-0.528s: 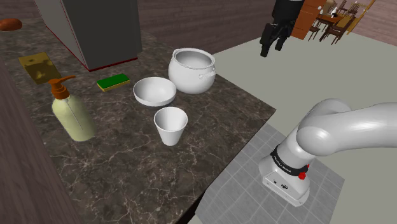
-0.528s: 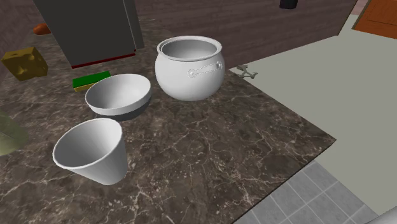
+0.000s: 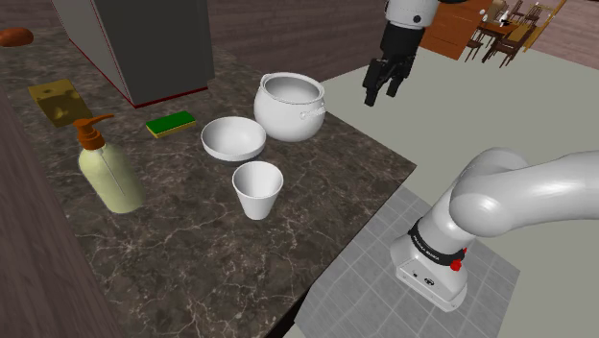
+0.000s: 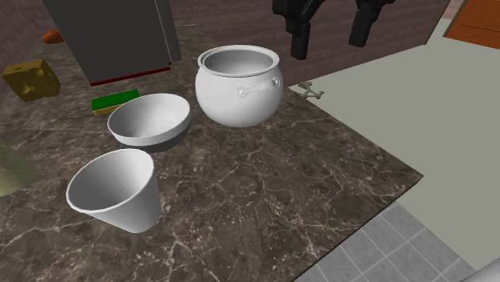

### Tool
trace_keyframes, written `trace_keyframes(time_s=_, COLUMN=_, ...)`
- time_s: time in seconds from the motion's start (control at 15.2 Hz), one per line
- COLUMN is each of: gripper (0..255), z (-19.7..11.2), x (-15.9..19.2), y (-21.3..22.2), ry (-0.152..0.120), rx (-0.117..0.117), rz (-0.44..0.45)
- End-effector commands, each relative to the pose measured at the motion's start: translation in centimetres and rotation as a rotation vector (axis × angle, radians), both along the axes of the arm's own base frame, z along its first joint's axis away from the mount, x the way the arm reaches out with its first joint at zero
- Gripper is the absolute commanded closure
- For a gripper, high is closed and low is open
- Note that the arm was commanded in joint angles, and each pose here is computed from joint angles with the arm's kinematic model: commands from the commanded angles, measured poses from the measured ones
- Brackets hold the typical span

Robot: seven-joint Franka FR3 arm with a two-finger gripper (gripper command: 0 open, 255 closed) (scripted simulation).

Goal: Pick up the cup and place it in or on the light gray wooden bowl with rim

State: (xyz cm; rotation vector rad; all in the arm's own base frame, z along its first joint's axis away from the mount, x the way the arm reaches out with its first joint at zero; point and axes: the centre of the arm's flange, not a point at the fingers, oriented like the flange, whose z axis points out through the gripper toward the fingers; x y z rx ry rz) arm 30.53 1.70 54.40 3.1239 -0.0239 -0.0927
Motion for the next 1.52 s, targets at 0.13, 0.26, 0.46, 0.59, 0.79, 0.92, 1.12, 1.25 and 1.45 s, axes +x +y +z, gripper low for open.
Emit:
trace_keyframes(time_s=0.13, gripper=0, z=-3.1, x=1.2, y=3.4, ry=-0.012, rx=0.043, rz=0.015)
trace_keyframes(time_s=0.26, gripper=0, z=-4.6, x=1.7, y=5.1, ry=-0.017, rx=0.063, rz=0.024)
trace_keyframes(time_s=0.46, gripper=0, z=-6.7, x=2.6, y=7.9, ry=-0.025, rx=0.094, rz=0.036)
trace_keyframes(time_s=0.59, gripper=0, z=-8.1, x=3.2, y=9.7, ry=-0.03, rx=0.115, rz=0.044)
trace_keyframes(time_s=0.79, gripper=0, z=-10.1, x=4.0, y=12.6, ry=-0.038, rx=0.146, rz=0.057)
trace_keyframes(time_s=0.92, gripper=0, z=-11.4, x=4.6, y=14.5, ry=-0.043, rx=0.167, rz=0.065)
trace_keyframes(time_s=1.12, gripper=0, z=-13.2, x=5.4, y=17.5, ry=-0.051, rx=0.198, rz=0.078)
trace_keyframes(time_s=1.25, gripper=0, z=-14.3, x=5.9, y=19.5, ry=-0.056, rx=0.218, rz=0.086)
trace_keyframes(time_s=1.45, gripper=0, z=-15.9, x=6.3, y=21.5, ry=-0.061, rx=0.237, rz=0.094)
